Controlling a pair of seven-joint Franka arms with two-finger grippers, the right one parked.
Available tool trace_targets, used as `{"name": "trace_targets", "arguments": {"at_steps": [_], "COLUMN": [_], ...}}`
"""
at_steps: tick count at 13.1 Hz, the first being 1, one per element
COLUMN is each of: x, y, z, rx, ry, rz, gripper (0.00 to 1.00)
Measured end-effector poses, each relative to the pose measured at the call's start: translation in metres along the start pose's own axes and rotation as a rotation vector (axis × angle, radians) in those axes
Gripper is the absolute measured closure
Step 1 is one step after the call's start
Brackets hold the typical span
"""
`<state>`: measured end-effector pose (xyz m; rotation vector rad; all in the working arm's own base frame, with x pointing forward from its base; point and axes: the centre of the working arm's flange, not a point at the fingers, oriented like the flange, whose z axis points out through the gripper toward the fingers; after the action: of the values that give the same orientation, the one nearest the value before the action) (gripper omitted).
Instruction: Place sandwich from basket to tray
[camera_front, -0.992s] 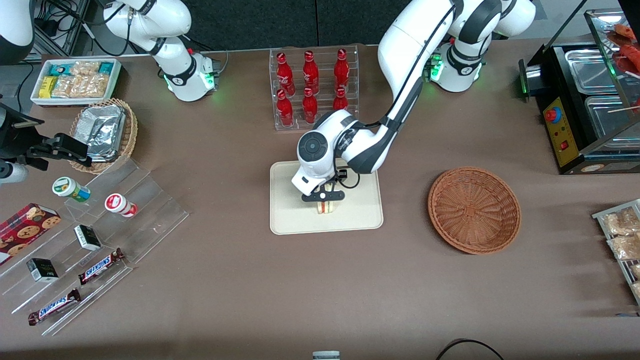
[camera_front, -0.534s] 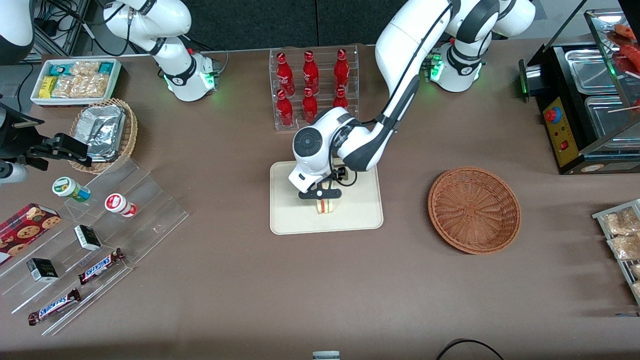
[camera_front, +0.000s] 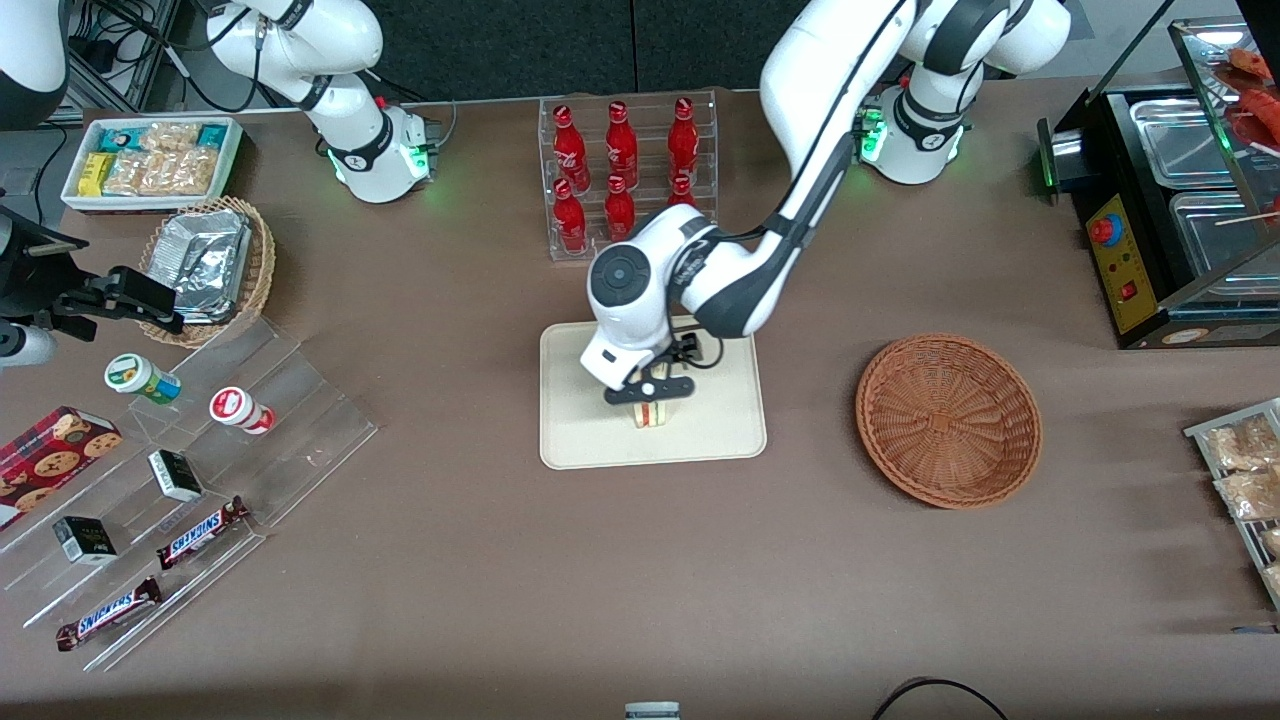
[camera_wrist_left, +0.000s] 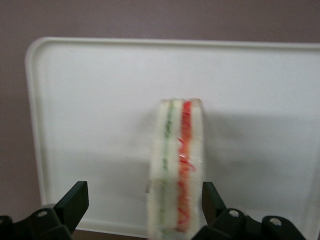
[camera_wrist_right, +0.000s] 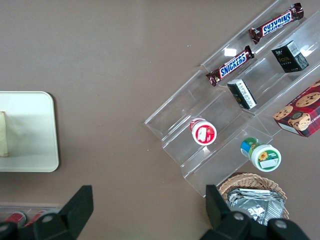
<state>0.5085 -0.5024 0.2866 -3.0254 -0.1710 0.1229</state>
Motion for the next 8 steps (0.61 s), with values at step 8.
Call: {"name": "trace_targets", "arguments": {"at_steps": [8], "x": [0.099], "y": [-0.144], "z": [-0.084], "rx": [-0.107], "ry": [-0.088], "rz": [-0.144], "gripper": [0.00]}}
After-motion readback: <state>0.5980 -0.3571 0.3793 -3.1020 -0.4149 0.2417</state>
